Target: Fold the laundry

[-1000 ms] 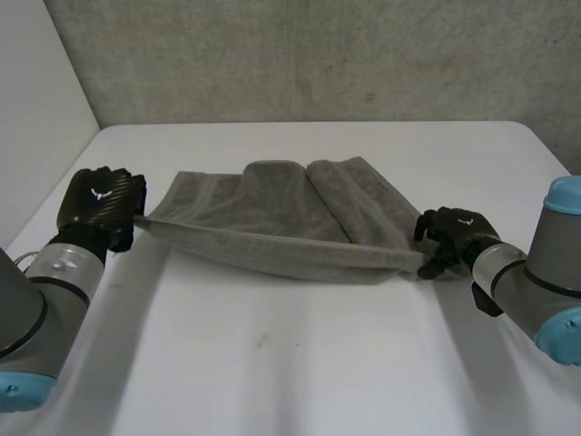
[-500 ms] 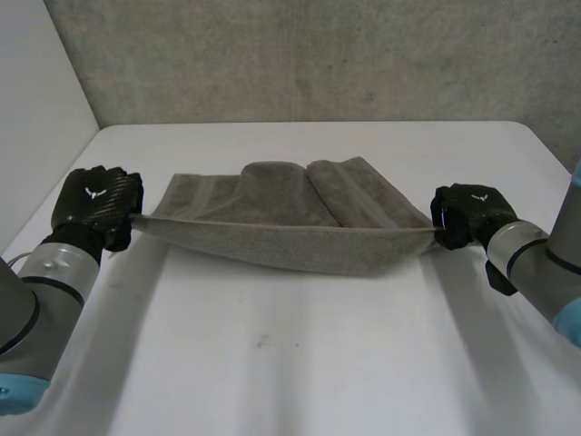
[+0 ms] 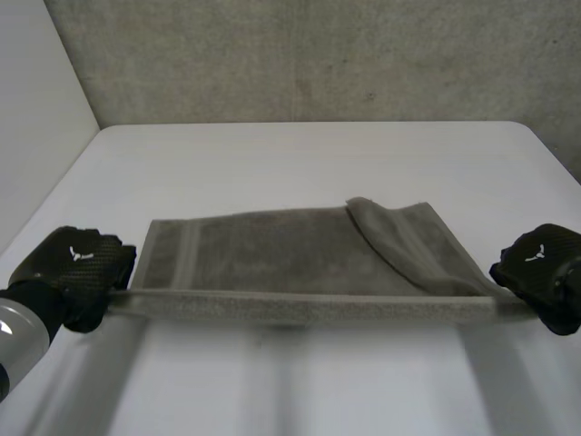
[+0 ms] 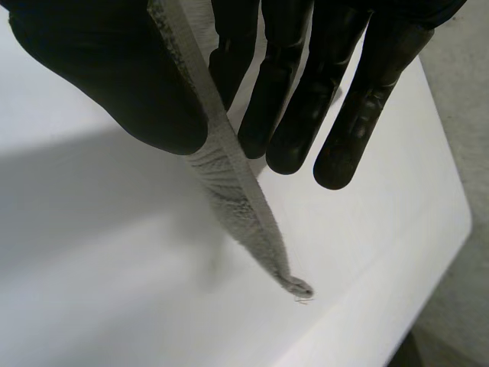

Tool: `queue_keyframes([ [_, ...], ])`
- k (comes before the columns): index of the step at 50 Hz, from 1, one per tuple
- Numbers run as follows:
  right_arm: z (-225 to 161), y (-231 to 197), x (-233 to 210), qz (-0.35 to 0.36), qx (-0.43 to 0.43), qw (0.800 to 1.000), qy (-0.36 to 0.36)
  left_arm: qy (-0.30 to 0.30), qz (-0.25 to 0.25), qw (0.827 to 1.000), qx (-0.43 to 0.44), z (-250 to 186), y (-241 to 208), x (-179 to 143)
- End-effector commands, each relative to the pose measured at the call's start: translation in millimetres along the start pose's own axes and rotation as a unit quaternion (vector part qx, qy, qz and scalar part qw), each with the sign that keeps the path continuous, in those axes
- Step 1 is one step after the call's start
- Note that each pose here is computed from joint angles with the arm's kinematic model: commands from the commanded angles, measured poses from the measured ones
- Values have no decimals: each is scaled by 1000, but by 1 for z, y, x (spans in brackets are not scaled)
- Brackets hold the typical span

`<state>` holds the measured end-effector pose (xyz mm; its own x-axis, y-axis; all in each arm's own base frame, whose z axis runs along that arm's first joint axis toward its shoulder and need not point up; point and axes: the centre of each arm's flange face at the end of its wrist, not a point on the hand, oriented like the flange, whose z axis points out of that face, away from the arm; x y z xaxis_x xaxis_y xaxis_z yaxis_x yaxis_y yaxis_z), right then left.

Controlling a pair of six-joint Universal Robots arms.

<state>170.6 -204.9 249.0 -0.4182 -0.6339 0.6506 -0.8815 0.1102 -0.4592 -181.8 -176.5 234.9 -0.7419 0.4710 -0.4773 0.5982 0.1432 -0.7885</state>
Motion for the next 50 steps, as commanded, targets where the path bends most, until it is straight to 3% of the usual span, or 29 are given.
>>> queue_keyframes([
  [1,25,-2,4,-7,12,1000,28,-14,41,999,14,15,6,0],
  [5,47,-13,-1,-23,31,999,34,-12,44,999,18,46,12,2],
  [12,96,-49,-5,-30,65,992,104,-19,52,998,39,89,5,-1],
  [21,145,-67,-1,-37,108,986,122,-14,56,997,43,151,2,-5],
  [27,174,-92,10,-38,170,972,158,-32,58,996,58,190,-7,-15],
  [37,200,-108,22,-34,217,951,218,-81,56,989,106,212,-27,-33],
  [39,198,-131,51,-27,267,919,290,-106,56,983,138,217,-42,-43],
  [40,198,-131,51,-27,267,918,291,-138,50,973,178,221,-61,-57],
  [41,191,-145,71,-21,296,893,338,-139,50,973,179,221,-61,-57],
  [42,177,-160,93,-14,328,861,387,-177,39,957,225,220,-86,-74],
  [43,177,-160,93,-14,328,861,388,-218,18,937,272,215,-110,-92],
  [44,159,-175,113,-5,356,829,431,-218,17,937,273,215,-111,-92],
  [45,159,-175,113,-5,357,829,431,-253,-12,914,316,205,-134,-109],
  [46,138,-186,130,4,383,799,463,-285,-44,887,360,188,-157,-127],
  [47,115,-194,144,19,409,775,482,-286,-45,887,360,188,-157,-128],
  [48,114,-194,144,19,409,774,482,-304,-71,865,394,169,-175,-140],
  [49,99,-198,151,38,430,761,483,-304,-71,864,394,169,-175,-140],
  [50,87,-199,154,59,448,756,474,-310,-94,848,419,154,-186,-148],
])
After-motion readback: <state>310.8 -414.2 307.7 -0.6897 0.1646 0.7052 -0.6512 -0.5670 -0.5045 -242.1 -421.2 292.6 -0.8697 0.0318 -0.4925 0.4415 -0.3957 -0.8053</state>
